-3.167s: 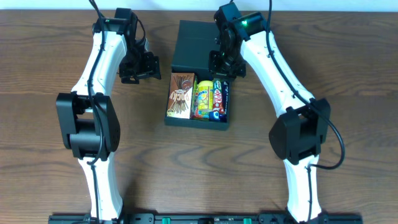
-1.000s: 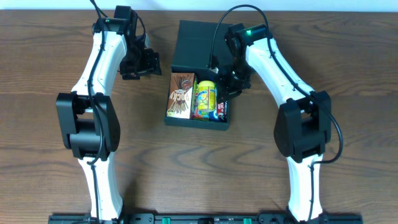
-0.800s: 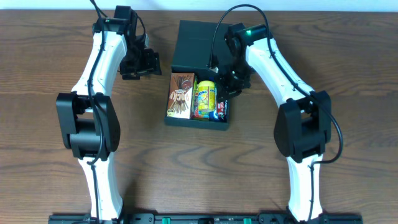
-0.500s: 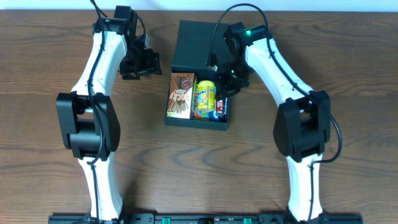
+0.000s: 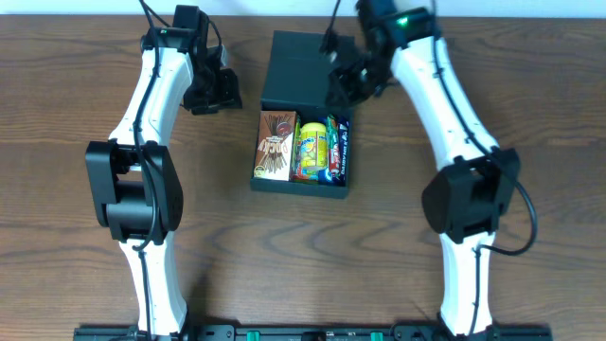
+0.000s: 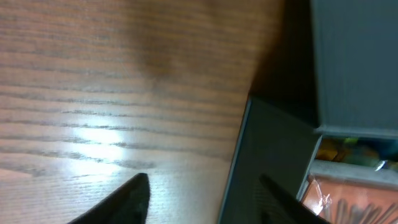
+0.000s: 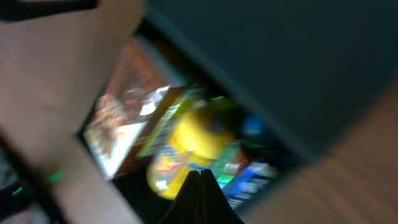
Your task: Pack container
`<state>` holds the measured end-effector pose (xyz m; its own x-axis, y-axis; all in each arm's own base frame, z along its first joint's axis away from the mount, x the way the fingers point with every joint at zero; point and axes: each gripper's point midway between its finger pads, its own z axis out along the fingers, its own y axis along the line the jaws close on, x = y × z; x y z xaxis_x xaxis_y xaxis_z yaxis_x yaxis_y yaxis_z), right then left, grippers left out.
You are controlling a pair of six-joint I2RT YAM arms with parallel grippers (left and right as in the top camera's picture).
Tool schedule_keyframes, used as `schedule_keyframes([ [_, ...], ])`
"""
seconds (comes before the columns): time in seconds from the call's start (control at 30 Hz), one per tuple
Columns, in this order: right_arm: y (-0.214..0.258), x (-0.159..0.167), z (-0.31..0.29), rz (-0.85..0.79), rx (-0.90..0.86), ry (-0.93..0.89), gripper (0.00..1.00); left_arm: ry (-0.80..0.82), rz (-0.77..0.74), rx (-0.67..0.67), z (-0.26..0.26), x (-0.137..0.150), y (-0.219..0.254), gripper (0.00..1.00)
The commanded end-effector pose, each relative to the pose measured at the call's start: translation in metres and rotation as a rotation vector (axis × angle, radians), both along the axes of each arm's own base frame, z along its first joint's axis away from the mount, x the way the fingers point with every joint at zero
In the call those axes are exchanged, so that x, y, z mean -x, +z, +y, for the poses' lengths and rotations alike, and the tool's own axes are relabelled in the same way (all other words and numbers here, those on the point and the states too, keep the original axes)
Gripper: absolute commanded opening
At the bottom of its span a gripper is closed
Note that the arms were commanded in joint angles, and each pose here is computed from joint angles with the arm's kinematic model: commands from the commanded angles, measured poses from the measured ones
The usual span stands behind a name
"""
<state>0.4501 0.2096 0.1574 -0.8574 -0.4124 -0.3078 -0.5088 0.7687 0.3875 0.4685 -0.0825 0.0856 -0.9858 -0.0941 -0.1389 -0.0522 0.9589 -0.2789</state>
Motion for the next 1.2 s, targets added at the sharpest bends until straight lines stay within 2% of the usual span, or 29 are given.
schedule_keyframes([
  [0.0,-0.004,-0.023,-0.056,-0.059,0.167,-0.118,0.01,-0.010,-0.058,0.028,-0.006,-0.010,0.015,0.25],
  [0.03,-0.009,-0.026,-0.070,-0.058,0.210,-0.148,0.01,-0.012,-0.069,0.044,-0.009,-0.012,0.016,0.11],
  [0.07,-0.012,-0.028,-0.079,-0.053,0.231,-0.174,0.01,-0.001,-0.078,0.058,-0.011,-0.015,0.018,0.05],
  [0.2,-0.019,-0.032,-0.106,-0.001,0.238,-0.310,0.01,0.076,-0.123,0.082,-0.012,-0.031,0.022,0.06],
  [0.43,-0.038,-0.037,-0.122,0.019,0.221,-0.350,0.01,0.176,-0.188,0.125,-0.014,-0.053,0.032,0.06],
  [0.63,-0.066,-0.045,-0.107,0.051,0.026,-0.356,0.01,0.217,-0.257,0.157,-0.016,-0.075,0.034,0.06],
  [0.9,-0.080,-0.070,-0.094,0.033,-0.147,-0.416,0.01,0.270,-0.181,0.321,-0.027,-0.092,-0.009,0.05],
  [1.0,-0.091,-0.073,-0.085,0.079,-0.207,-0.432,0.01,0.273,-0.155,0.386,-0.037,-0.095,-0.021,0.06],
  [1.17,-0.109,-0.071,-0.081,0.145,-0.232,-0.455,0.01,0.279,-0.111,0.415,-0.043,-0.093,-0.037,0.06],
])
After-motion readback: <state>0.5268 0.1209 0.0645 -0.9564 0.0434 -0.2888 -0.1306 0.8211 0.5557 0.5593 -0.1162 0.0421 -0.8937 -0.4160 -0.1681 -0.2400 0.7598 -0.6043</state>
